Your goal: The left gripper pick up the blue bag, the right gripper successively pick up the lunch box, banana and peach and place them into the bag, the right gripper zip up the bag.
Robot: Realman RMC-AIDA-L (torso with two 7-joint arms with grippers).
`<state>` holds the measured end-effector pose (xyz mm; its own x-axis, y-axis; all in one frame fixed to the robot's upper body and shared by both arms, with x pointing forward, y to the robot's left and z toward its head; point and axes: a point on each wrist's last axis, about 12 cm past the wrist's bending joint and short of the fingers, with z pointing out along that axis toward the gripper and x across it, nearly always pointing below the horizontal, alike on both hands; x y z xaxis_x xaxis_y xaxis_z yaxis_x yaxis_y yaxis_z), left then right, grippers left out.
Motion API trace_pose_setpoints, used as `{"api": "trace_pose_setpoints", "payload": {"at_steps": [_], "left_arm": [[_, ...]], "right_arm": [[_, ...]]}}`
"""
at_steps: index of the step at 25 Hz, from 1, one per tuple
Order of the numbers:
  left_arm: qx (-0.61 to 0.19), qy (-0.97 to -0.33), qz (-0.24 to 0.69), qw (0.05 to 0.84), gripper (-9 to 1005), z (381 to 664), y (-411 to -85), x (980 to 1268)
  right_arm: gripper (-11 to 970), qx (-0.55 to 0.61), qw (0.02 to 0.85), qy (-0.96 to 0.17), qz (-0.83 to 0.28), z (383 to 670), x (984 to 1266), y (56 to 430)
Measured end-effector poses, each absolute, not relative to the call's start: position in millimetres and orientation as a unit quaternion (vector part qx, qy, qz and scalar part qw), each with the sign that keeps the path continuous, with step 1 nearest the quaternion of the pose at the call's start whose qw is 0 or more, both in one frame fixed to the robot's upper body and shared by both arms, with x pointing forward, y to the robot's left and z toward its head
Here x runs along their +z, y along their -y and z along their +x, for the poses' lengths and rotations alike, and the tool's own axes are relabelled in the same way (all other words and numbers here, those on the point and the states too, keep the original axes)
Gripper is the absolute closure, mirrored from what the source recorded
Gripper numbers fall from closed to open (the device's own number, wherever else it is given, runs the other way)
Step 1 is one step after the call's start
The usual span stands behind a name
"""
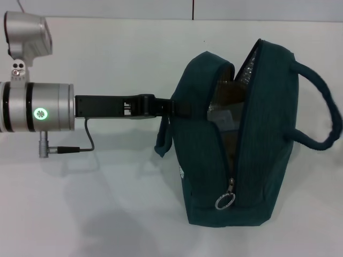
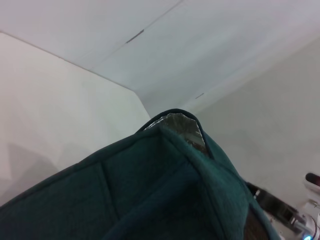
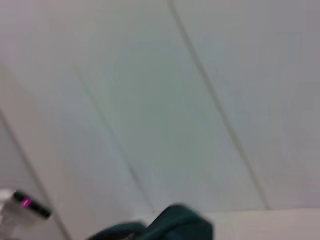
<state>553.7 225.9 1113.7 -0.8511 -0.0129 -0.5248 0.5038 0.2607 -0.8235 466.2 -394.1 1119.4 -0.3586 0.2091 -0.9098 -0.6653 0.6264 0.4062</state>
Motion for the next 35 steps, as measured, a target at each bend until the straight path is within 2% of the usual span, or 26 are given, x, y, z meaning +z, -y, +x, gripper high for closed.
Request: {"api": "trace_pose_setpoints", "payload": {"at_steps": [5,7,10,13,22,28,35], "left_arm": [[-0.587,-0.762,0.160,0.220,937,552.8,-225.7,1112.9],[-0.587,-0.762,0.159,0.220,937,552.3,-225.9,1112.4],[-0.588,-0.762,0.158,0.220,937,551.9,-226.0,1112.0],[-0.588,-0.763,0.156,0.220,937,551.0,-226.8,1111.1],[-0.591,-0.759,0.158,0.223,937,552.7,-224.4,1112.7],[-0.592,-0.759,0.157,0.222,937,552.6,-223.7,1111.7],[-0.590,-0.760,0.156,0.224,937,553.1,-224.5,1111.5]], "right_arm": [[329,0.444,0.602,-0.637,-0.190,451.6,1133.6,389.8],[329,0.491,0.585,-0.599,-0.240,446.0,1139.9,377.5],[329,0.545,0.510,-0.582,-0.322,446.6,1141.5,354.0],[330,0.561,0.448,-0.587,-0.375,449.7,1133.7,335.6],[331,0.591,0.328,-0.600,-0.429,470.1,1102.4,281.6],[332,0.557,0.296,-0.639,-0.440,488.6,1085.1,257.1],[333,0.533,0.291,-0.661,-0.441,504.3,1077.5,241.7]]}}
